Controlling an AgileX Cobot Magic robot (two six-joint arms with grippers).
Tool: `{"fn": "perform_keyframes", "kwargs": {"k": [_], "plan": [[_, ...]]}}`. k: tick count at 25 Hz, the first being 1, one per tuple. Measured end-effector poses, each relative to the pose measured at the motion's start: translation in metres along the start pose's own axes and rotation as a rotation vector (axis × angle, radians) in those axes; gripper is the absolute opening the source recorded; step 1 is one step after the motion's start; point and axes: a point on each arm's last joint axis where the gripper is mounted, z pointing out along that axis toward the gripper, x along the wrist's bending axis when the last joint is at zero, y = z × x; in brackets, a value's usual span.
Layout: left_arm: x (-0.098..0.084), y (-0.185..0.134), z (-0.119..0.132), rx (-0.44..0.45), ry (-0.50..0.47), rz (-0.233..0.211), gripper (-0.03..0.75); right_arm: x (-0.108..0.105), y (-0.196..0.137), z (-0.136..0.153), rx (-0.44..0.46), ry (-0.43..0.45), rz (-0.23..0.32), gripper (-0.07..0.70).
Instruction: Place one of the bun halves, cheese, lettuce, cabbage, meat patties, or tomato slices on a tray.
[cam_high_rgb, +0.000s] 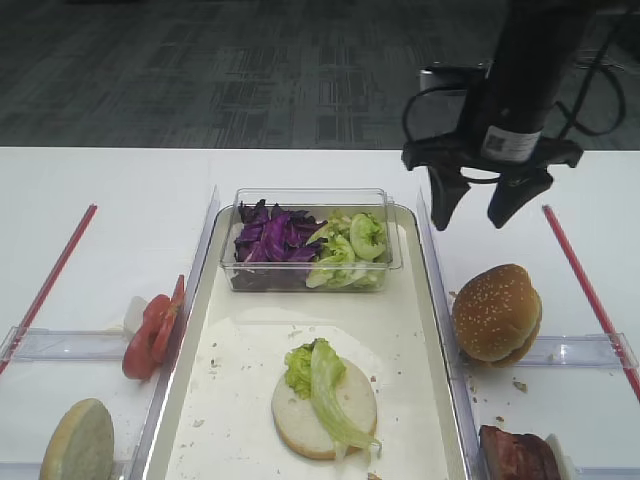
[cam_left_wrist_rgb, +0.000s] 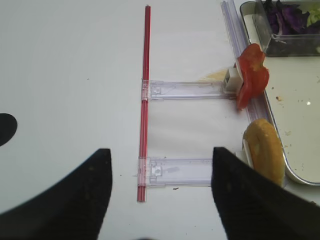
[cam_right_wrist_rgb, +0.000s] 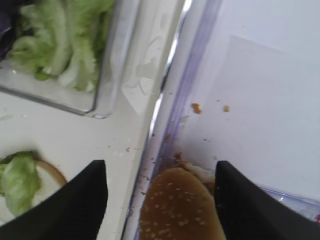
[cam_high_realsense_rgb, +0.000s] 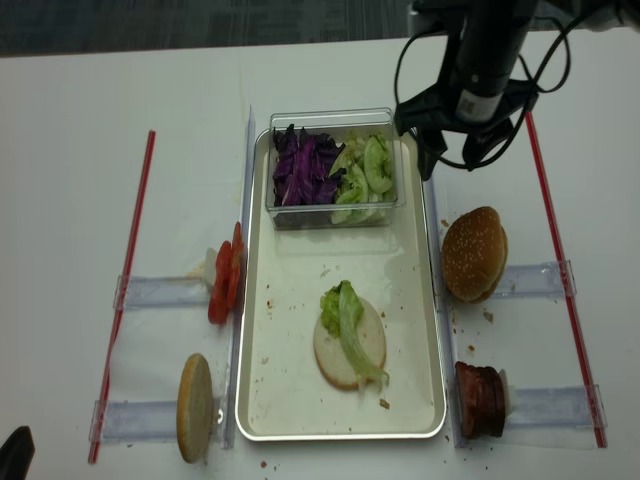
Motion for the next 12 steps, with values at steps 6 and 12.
{"fn": "perform_keyframes", "kwargs": {"k": [6,12], "plan": [[0.000,0.000,0.000,0.000,0.000,0.000,0.412,-0.059,0.002,-0.010,-0.024,-0.025,0.140,0.468],[0.000,0.000,0.000,0.000,0.000,0.000,0.412,-0.109,-0.005,-0.018,-0.039,-0.068,0.240,0.468]]}}
